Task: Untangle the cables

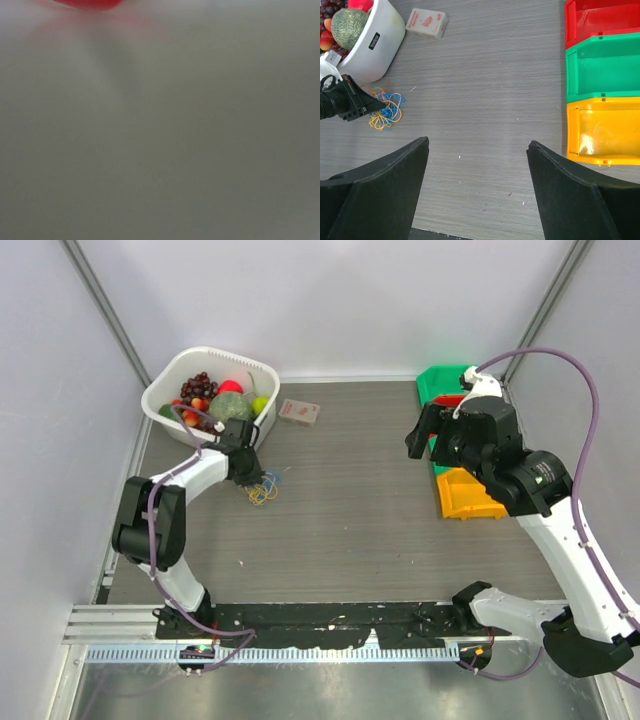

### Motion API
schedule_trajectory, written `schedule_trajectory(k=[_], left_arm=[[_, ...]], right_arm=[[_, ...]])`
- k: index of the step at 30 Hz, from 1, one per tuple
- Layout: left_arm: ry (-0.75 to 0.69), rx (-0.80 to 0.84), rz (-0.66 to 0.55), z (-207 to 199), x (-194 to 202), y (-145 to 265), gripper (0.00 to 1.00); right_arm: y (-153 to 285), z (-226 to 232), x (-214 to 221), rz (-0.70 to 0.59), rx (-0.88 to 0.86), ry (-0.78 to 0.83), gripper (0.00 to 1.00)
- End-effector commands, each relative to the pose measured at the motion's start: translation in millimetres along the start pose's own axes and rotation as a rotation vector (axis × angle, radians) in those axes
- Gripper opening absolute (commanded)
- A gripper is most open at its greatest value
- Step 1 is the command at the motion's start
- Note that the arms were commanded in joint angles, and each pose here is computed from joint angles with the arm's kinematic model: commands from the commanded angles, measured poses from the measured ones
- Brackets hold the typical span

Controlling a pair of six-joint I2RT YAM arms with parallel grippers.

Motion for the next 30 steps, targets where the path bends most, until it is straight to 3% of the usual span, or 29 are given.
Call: schedule_trajectory(k=[1,6,10,14,16,19,22,25,27,30], left_arm=[[-0.053,0.075,0.053,-13.7,41.7,20.4,0.00],[-0.118,0.248,0.099,-52.7,105.6,60.9,0.00],[-0.205,0.394,0.115,-81.1,146.4,92.4,0.02],[-0.245,0.491,0.156,-92.5,162.0,114.0,0.66],[-0.238,0.535,0.162,-93.3,163.2,125.6,0.78],[-0.240,0.550,0.181,-90.2,165.8,135.6,0.79],[-0.235,0.557,0.247,-88.3,175.3,136.9,0.70],[-0.218,0.556,0.303,-88.7,184.0,131.8,0.54],[-0.195,0.535,0.300,-88.2,184.1,125.8,0.48],[-0.126,0.504,0.252,-87.7,175.8,126.4,0.49]], right_arm=[[-12.7,9.4,4.6,0.021,-0.031,-0.020,0.84],[-34.9,14.8,33.6,0.138,-0.057,0.003,0.83],[-52.3,33.4,76.9,0.327,-0.196,0.026,0.83],[-67.7,46.9,128.8,0.515,-0.328,0.021,0.80],[-74.0,52.8,153.3,0.579,-0.376,0.007,0.79],[-82.1,63.4,190.3,0.646,-0.449,0.002,0.75],[-85.4,73.3,220.3,0.708,-0.489,-0.019,0.68],[-89.5,82.9,237.5,0.706,-0.549,-0.057,0.58],[-93.4,84.2,239.6,0.677,-0.564,-0.052,0.57],[-101.9,83.1,238.8,0.646,-0.548,-0.033,0.57]])
Point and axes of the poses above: each gripper's point midway between its finger pads, its own y axis back along the fingers, its own z axis along the line the jaws close on, x = y × z, the point moved 3 cm from there along y, back along the fingers, and after that the axes turned 1 degree about y, right-handed, at the moved point
